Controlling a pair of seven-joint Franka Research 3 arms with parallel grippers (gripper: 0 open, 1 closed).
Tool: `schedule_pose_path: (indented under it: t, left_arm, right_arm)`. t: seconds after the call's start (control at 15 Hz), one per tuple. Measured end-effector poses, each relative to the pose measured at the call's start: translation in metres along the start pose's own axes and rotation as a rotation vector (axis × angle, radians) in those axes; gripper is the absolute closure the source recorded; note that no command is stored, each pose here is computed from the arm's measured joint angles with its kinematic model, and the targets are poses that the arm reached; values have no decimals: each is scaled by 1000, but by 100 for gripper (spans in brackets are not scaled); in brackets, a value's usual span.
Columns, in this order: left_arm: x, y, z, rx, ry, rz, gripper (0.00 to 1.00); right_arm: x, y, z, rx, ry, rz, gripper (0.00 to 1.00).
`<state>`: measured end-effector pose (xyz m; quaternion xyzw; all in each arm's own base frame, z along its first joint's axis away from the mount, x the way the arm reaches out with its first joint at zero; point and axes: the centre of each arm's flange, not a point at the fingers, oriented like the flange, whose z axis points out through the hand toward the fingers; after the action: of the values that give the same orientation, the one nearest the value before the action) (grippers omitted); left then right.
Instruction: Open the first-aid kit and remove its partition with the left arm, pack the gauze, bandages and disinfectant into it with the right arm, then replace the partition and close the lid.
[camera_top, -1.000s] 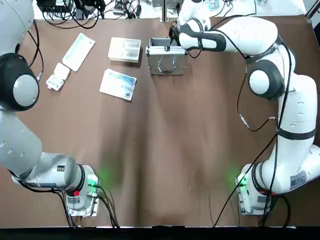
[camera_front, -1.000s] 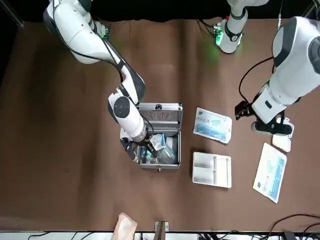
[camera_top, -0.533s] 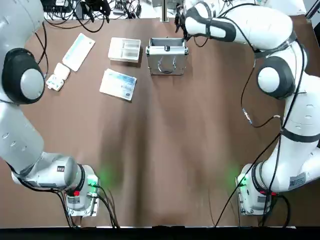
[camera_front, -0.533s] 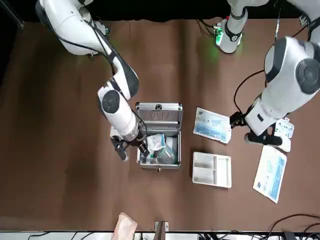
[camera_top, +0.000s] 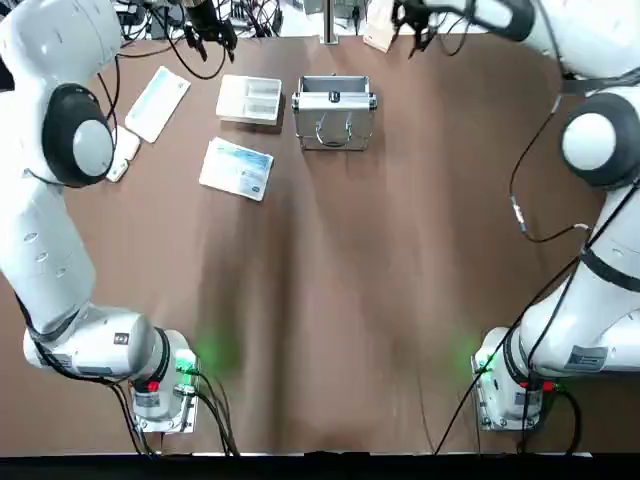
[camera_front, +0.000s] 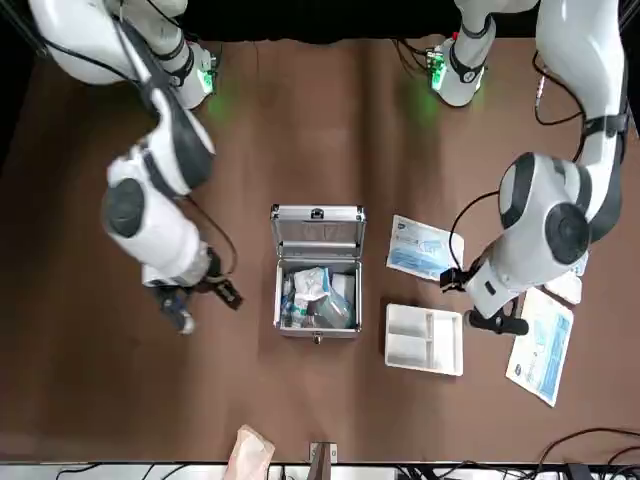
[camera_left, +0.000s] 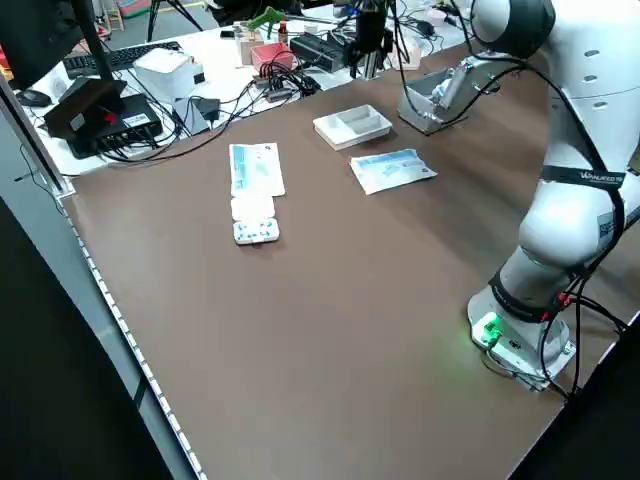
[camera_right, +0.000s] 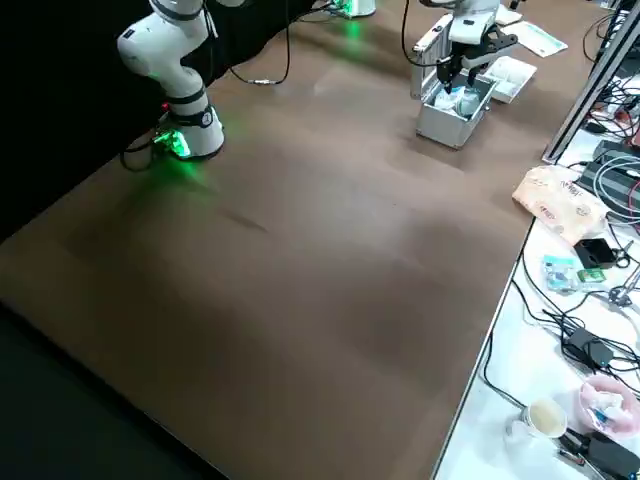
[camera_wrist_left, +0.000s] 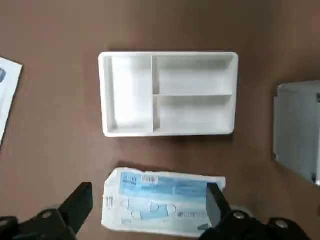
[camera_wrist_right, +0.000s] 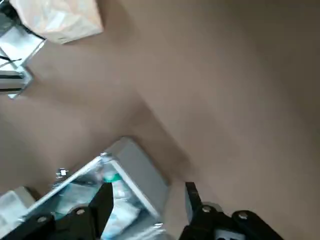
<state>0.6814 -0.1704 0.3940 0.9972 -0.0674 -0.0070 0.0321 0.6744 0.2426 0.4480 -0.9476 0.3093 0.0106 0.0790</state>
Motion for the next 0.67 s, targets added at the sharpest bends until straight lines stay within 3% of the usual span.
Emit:
schedule_pose_path:
  t: [0.2, 0.47, 0.67]
  left_arm:
    - [17, 8, 44, -6, 59, 2, 0]
    - [35, 9, 108, -40, 136, -24, 0]
    - [36, 5, 140, -47, 126, -36, 0]
  right_arm:
    - [24, 35, -29, -46, -22, -105, 33]
    - [30, 52, -62, -57, -6, -158, 33]
    - [36, 62, -78, -44, 2, -166, 33]
